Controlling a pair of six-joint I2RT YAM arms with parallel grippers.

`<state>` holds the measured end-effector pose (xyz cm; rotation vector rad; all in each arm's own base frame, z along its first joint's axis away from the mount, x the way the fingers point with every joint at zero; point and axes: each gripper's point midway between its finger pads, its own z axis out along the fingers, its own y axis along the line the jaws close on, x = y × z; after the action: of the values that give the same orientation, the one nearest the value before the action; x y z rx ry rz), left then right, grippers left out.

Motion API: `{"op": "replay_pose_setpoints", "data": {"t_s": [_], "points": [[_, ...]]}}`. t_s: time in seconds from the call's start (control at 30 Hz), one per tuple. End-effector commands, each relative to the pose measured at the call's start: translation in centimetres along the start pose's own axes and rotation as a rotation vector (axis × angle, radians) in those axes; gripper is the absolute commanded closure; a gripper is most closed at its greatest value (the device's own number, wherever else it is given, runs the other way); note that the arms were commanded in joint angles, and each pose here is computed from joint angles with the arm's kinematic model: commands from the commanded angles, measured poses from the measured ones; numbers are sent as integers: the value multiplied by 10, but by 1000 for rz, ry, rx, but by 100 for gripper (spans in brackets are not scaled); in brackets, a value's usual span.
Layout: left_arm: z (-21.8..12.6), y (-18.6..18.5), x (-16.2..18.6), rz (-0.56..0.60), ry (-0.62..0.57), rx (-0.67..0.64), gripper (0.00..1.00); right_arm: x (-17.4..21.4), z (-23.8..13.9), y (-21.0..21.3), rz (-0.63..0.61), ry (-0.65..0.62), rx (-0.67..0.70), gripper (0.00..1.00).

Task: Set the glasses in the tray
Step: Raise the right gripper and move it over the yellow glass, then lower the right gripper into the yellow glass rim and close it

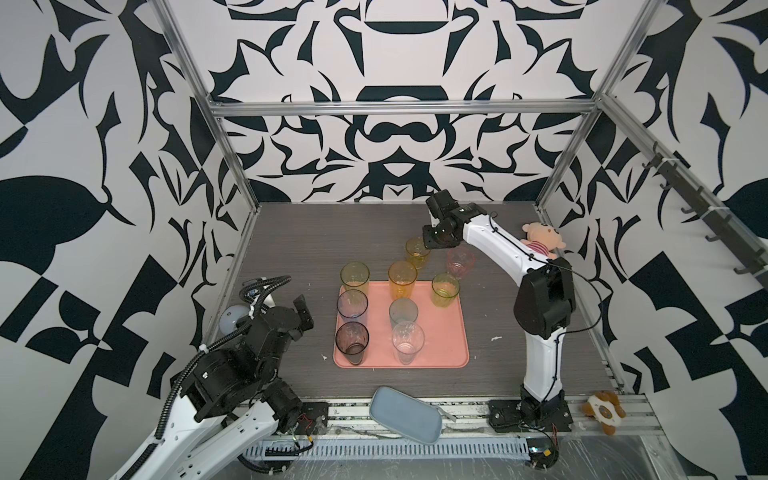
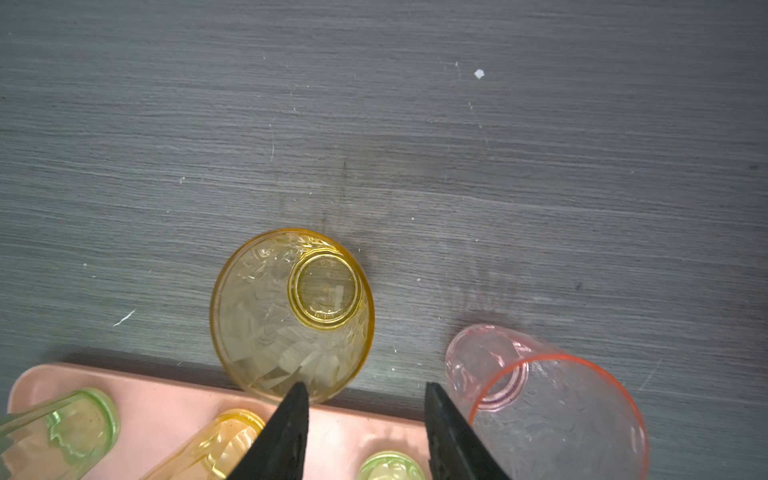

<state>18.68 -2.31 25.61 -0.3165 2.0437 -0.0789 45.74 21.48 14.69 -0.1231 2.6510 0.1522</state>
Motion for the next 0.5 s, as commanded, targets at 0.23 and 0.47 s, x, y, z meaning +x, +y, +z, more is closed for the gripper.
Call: {"op": "replay_pose_setpoints", "data": {"t_s": [0.23, 0.47], "points": [[0, 6, 5, 13, 3, -16, 1, -21, 10, 4, -1, -22, -17, 52], [-1, 6, 4, 14, 2, -15, 0, -21, 26, 8, 1, 9, -32, 61]]}}
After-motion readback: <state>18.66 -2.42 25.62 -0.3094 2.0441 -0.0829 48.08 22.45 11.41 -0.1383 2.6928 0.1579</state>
